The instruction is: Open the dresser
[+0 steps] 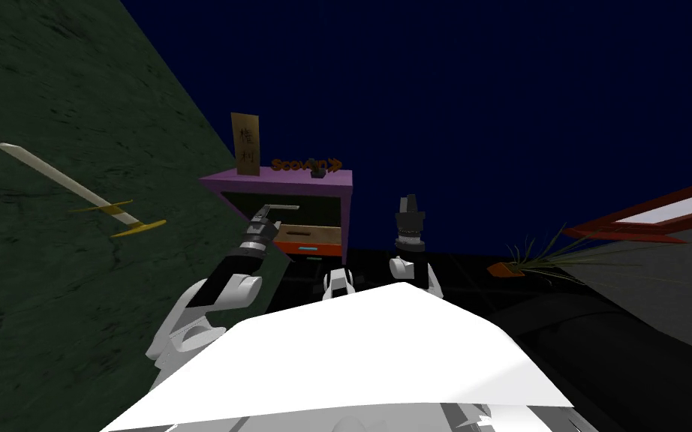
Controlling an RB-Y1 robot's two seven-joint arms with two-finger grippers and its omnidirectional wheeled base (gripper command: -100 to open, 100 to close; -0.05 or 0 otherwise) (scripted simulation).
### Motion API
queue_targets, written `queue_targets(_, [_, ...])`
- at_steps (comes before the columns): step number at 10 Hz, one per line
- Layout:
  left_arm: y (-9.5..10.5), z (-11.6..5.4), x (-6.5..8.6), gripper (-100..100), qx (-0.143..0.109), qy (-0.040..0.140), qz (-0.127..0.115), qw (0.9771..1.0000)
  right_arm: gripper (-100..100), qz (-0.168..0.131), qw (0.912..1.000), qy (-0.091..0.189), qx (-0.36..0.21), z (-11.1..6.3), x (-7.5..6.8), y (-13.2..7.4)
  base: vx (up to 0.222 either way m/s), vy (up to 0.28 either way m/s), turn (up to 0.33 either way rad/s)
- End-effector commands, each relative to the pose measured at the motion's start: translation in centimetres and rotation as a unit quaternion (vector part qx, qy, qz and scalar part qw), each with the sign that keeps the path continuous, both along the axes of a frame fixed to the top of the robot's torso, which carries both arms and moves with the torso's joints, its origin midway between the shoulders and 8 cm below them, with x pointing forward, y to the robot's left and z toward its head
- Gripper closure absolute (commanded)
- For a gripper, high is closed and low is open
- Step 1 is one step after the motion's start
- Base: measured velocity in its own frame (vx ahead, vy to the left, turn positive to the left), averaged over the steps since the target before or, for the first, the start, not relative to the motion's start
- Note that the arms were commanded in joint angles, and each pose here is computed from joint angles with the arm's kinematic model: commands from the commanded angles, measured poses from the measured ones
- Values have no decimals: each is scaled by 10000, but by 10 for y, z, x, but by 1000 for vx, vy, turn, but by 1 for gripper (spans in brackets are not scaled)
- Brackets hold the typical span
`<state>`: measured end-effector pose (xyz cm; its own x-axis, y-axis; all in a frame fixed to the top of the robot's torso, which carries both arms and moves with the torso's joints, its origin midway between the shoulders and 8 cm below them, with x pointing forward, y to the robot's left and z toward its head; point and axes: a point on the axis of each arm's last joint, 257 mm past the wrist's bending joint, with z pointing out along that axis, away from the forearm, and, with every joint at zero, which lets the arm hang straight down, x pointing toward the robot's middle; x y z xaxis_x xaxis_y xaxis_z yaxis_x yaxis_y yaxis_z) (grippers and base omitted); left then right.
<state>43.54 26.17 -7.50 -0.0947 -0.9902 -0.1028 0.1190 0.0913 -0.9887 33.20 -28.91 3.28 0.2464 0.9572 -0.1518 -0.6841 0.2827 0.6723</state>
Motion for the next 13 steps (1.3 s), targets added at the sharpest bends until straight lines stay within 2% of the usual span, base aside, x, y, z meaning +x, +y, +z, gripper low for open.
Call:
queue_targets(1, [3,-12,7,-100,184,307,17,9994,0,0,10000,0,0,0,0,0,41,25,-140])
queue_targets(6, [12,-29,14,-100,455,766,97,9960,0,0,10000,0,0,0,0,0,36,21,-98])
queue_targets(8, [15,-33,15,-100,532,878,125,9946,0,0,10000,0,0,0,0,0,24,17,-71])
queue_targets(9, [14,-32,14,-100,509,838,113,9951,0,0,10000,0,0,0,0,0,9,8,-12])
queue_targets(10, [37,-29,26,-100,578,800,321,9946,0,0,10000,0,0,0,0,0,-91,8,-371])
queue_targets(11, [42,-37,28,-100,580,881,362,9938,0,2,10000,-2,1,0,0,0,-116,32,-197])
queue_targets(12, [63,-27,38,-100,629,779,547,9935,0,0,10000,-1,0,0,0,0,-143,3,-329])
queue_targets(13, [70,-39,40,-100,628,904,612,9920,0,2,10000,-2,1,0,0,0,-131,7,-193])
